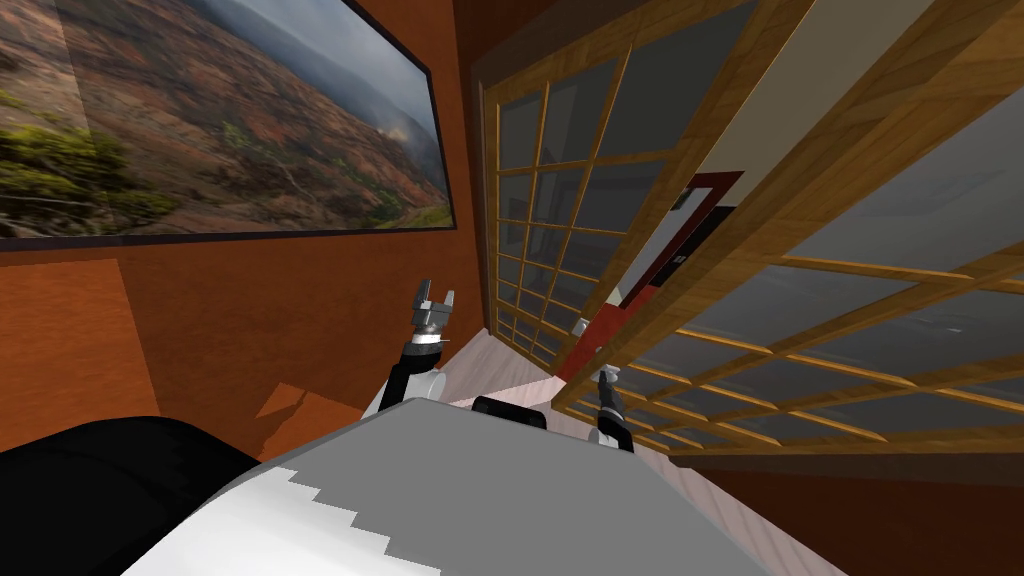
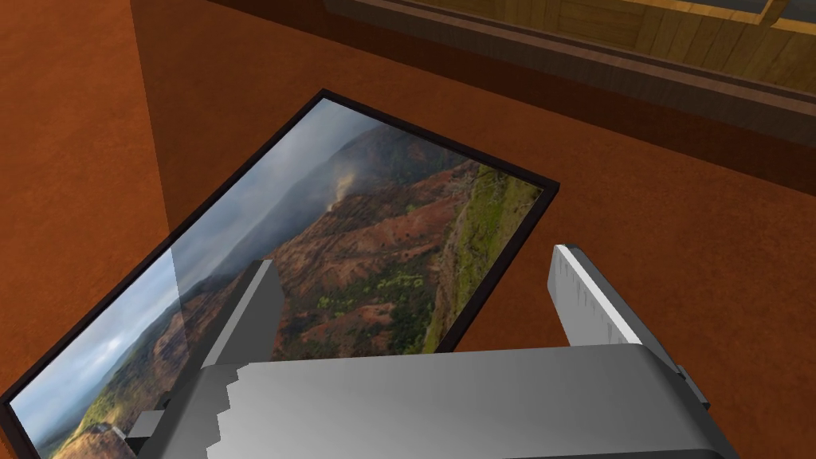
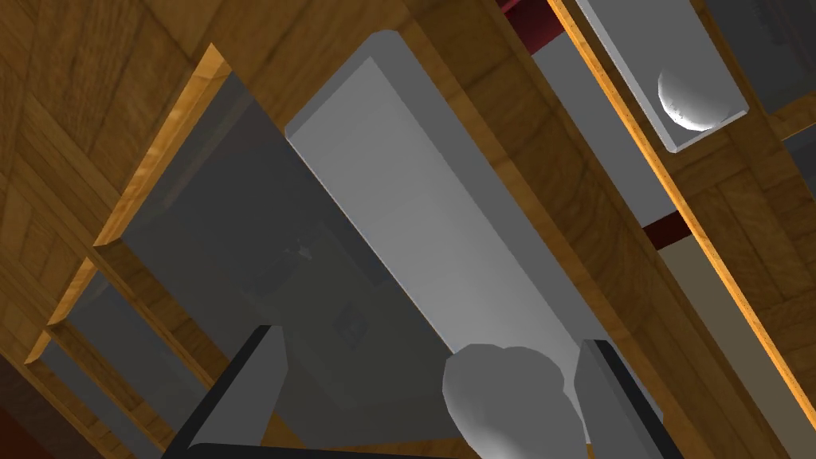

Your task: Pull the door open

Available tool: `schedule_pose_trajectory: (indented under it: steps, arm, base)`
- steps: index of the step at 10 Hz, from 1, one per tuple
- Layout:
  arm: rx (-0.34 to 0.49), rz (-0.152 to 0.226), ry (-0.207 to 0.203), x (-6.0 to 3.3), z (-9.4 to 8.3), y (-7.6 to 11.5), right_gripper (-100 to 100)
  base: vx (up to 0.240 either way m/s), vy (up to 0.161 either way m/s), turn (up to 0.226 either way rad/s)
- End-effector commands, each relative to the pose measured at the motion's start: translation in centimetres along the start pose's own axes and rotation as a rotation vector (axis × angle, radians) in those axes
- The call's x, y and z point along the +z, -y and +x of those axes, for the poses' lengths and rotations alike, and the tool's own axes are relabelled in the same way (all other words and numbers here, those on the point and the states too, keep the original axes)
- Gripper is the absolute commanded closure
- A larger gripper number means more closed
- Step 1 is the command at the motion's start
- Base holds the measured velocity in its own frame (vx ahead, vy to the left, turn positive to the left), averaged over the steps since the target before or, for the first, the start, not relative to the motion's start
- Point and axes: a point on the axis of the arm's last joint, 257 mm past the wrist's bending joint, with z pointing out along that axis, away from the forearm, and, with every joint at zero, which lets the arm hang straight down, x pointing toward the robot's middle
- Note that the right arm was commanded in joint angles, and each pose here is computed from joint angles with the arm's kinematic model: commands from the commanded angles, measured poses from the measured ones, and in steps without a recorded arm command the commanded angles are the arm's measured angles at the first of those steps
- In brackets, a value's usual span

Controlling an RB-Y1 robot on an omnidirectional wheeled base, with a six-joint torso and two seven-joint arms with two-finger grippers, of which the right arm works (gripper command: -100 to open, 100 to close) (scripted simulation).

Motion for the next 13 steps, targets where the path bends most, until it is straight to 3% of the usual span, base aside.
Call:
schedule_pose_trajectory:
  steps: [1, 13]
  arm:
    - [0.04, 0.021, 0.006, -0.31, -0.8, 1.4, 100]
    - [0.312, -0.015, -0.002, 0.17, -0.5, 0.0, 100]
  base:
    - [-0.026, -0.005, 0.036]
    - [-0.035, -0.013, 0.034]
